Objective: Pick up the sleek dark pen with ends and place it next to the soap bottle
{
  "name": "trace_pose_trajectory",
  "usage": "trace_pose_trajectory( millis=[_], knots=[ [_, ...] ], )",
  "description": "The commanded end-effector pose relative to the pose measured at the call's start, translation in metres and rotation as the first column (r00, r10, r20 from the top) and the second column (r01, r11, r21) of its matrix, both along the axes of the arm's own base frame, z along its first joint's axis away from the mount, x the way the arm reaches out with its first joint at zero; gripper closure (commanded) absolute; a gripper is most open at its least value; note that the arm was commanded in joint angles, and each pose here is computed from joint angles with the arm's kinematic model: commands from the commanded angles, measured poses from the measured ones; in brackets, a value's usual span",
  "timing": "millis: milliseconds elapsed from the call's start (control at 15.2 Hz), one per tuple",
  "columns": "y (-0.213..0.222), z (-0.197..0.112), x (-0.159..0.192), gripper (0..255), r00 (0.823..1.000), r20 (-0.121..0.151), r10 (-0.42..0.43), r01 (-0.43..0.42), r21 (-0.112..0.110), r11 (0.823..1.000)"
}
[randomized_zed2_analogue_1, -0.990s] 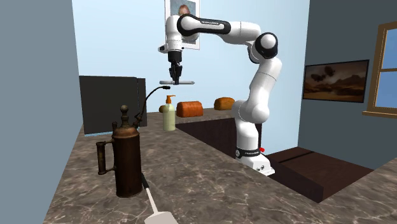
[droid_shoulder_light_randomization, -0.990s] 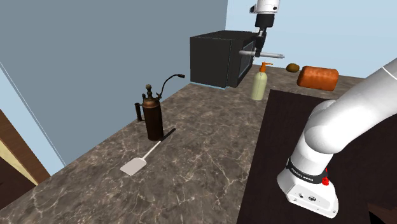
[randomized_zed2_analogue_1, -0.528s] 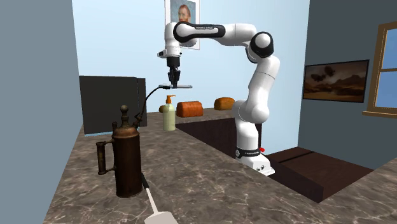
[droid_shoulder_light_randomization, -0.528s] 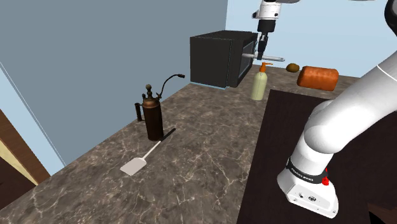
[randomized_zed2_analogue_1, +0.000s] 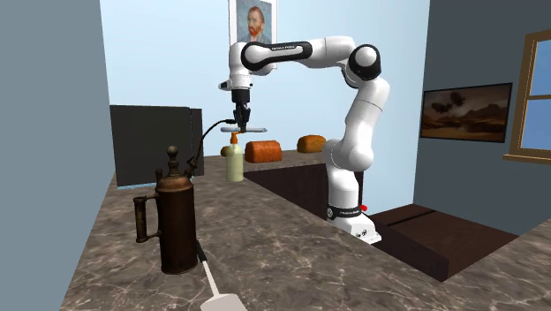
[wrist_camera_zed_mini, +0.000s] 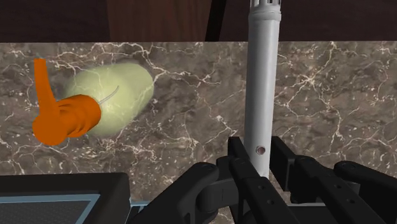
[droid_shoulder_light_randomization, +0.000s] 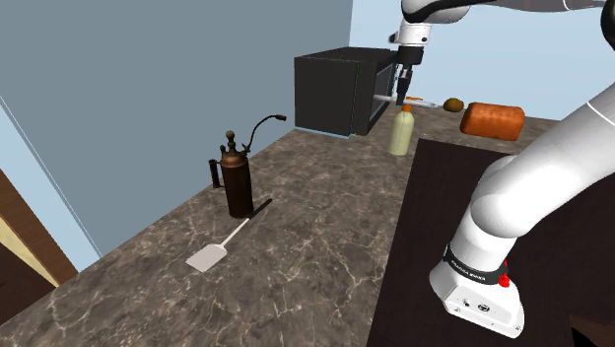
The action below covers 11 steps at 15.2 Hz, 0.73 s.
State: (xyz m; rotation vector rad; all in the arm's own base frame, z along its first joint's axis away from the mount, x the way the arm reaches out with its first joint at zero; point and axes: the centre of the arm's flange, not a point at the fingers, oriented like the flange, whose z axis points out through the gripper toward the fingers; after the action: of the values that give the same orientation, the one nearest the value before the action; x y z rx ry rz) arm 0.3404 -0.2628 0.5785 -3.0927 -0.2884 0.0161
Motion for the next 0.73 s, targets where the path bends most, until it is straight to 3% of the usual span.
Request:
trace_pose_trajectory(
  millis=[0, 660],
  knots=[
    [0.001, -0.012, 0.000, 255, 1.000, 0.000, 0.000, 0.000, 0.000, 1.000],
    [0.001, -0.065, 0.000, 255, 1.000, 0.000, 0.000, 0.000, 0.000, 1.000]
  ],
)
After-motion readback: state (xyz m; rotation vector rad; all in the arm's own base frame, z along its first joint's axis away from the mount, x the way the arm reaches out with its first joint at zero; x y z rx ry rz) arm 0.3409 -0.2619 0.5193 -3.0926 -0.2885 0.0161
